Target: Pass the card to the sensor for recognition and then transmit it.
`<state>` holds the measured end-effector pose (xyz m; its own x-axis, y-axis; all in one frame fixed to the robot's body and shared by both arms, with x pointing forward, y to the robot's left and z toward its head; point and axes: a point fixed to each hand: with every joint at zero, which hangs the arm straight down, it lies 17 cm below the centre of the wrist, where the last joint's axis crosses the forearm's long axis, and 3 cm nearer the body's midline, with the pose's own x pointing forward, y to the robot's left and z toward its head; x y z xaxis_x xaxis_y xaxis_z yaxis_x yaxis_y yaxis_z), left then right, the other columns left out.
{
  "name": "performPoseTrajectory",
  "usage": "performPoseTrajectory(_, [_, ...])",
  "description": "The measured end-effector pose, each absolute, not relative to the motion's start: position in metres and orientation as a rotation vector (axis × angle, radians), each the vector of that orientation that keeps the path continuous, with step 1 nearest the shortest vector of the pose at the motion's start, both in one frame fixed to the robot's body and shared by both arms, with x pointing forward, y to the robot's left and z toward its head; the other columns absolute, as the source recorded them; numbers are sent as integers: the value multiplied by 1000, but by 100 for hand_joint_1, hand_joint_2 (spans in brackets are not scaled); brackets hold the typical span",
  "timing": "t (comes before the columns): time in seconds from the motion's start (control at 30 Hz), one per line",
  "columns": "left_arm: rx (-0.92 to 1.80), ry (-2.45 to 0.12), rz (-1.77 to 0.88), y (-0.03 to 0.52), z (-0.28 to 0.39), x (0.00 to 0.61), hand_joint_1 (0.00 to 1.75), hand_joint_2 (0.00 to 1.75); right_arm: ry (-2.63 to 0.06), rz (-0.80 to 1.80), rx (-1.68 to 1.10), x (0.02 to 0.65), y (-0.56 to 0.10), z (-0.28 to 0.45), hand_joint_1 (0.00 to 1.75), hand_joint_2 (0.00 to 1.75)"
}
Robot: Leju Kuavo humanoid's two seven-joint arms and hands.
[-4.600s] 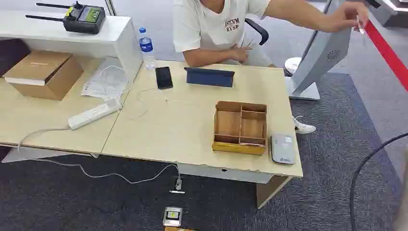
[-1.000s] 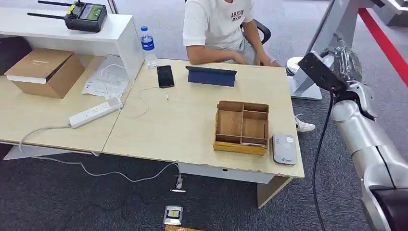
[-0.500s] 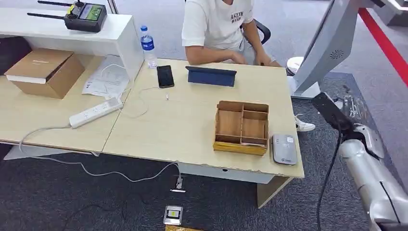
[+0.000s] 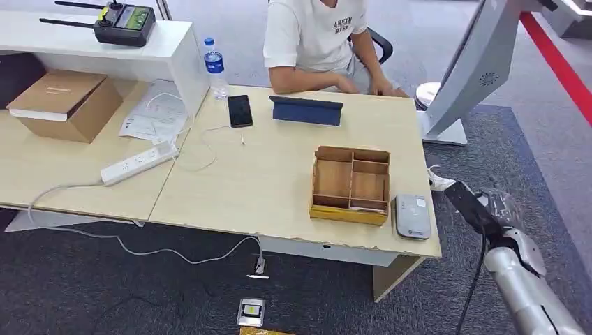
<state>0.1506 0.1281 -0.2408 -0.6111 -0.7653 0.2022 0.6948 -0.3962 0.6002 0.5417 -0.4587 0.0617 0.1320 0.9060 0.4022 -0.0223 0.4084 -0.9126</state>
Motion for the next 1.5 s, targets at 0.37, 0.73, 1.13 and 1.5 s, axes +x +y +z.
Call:
performPoseTrajectory(0.37, [129,-829,-2079,127,-240,151,0,0,-1233,844,-921,535,-463,54,175,175])
performPoseTrajectory(0.73, [130,-825,-2084,127,-240,152,0,0,-1219,933,-858,523,-430,27,175,175])
performPoseTrajectory(1.13, [126,-825,-2087,126,-240,152,0,0,-1272,985,-803,525,-382,23,175,175])
performPoseTrajectory(1.5, [125,-822,-2084,126,-240,151,0,0,-1332,1017,-764,532,-347,34,175,175])
